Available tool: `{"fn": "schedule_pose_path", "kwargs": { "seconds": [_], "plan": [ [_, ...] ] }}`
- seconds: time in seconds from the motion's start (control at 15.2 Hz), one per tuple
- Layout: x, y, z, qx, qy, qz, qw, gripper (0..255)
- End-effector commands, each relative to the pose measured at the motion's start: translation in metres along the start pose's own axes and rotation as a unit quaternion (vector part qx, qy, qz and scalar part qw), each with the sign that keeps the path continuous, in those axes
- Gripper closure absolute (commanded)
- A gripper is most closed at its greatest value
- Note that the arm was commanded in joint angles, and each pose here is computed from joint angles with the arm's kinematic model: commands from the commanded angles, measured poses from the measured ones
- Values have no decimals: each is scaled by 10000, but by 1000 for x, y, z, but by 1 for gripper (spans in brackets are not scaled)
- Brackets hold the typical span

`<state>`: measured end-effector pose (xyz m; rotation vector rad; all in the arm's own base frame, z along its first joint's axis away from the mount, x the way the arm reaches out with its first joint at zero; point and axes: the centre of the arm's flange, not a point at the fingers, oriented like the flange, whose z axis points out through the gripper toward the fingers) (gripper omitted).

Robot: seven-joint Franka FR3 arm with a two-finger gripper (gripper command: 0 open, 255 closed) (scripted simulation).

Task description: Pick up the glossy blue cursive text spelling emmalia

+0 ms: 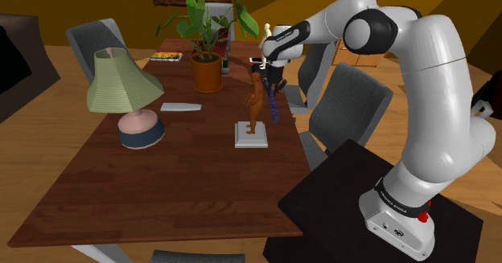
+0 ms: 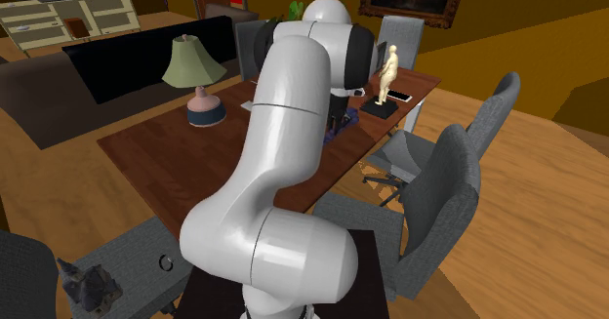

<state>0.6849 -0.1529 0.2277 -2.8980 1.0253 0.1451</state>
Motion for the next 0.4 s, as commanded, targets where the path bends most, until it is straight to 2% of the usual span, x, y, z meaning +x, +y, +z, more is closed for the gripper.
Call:
{"fn": "schedule_pose_path", "kwargs": {
  "seconds": [0.0, 0.33],
  "plan": [
    [0, 0, -10, 1, 2, -1, 10000, 255],
    [-2, -1, -27, 1, 2, -1, 10000, 255]
  ]
}}
